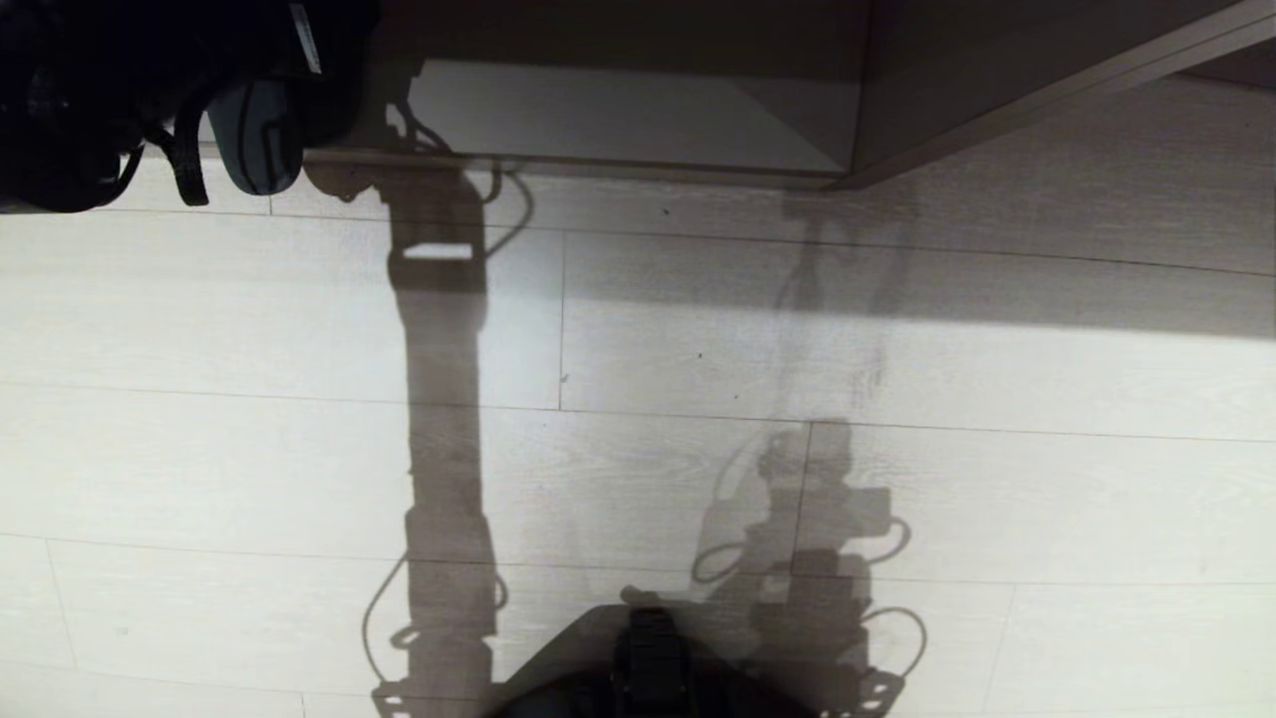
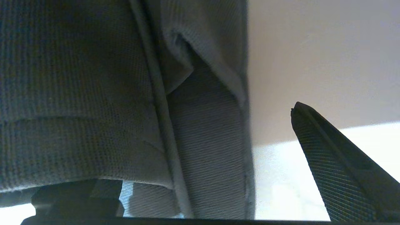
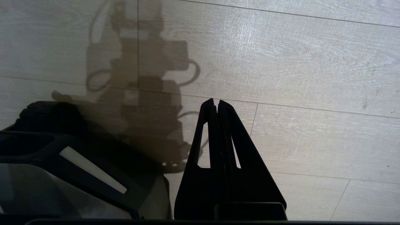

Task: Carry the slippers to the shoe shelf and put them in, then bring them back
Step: Place the slippers into the shoe cabinet

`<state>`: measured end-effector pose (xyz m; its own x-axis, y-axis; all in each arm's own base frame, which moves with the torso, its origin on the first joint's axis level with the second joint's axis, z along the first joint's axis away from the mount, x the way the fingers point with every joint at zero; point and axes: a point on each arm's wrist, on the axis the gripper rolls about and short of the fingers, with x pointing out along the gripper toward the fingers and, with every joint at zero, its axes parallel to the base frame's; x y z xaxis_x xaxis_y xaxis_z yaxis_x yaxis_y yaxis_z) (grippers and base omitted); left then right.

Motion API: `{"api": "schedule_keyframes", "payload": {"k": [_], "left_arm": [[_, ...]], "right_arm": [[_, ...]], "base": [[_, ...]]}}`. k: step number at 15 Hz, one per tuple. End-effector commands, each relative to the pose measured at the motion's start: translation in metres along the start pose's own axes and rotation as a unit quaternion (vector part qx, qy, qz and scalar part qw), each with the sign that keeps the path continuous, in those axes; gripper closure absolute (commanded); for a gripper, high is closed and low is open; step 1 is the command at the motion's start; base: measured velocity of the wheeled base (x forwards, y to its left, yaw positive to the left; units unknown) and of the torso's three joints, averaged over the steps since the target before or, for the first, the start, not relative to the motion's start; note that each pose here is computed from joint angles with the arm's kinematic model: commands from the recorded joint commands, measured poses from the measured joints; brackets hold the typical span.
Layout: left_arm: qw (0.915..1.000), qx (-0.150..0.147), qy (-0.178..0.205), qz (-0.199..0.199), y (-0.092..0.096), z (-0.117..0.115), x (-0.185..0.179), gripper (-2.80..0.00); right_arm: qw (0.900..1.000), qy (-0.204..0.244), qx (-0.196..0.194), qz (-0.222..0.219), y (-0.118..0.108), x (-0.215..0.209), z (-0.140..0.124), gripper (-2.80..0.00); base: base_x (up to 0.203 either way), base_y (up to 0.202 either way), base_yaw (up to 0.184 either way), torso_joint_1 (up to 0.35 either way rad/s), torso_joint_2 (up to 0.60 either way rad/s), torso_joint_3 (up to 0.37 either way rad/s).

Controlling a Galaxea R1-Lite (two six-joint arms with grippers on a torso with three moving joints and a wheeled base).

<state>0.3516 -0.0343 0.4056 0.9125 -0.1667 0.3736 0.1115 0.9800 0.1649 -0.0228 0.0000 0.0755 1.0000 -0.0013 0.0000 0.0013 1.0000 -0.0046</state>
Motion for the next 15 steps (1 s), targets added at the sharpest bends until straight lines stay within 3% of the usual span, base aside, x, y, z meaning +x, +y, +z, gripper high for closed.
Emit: {"api": "schedule_keyframes", "payload": {"k": [1,4,11,15], "left_arm": [[1.0000,0.001,-0.001,0.005,0.0003,0.0014,-0.0012,-2.80],[0.9999,0.000,0.011,0.008,-0.0004,-0.0037,-0.0030,-2.80],[0.9967,-0.053,0.019,0.058,0.0014,-0.0024,-0.0056,-2.80],[0.9967,-0.046,0.016,0.064,0.0007,-0.0018,-0.0050,-2.80]], "right_arm": [[1.000,0.000,0.000,0.000,0.0000,0.0001,0.0000,0.00],[1.000,0.000,0.000,0.001,0.0000,0.0001,0.0000,0.00],[1.000,0.000,0.000,0.000,0.0000,0.0000,0.0000,0.00],[1.000,0.000,0.000,0.001,0.0000,0.0000,0.0000,0.00]], "base": [[0.000,0.000,0.000,0.000,0.00,0.000],[0.000,0.000,0.000,0.000,0.00,0.000],[0.000,0.000,0.000,0.000,0.00,0.000],[0.000,0.000,0.000,0.000,0.00,0.000]]}}
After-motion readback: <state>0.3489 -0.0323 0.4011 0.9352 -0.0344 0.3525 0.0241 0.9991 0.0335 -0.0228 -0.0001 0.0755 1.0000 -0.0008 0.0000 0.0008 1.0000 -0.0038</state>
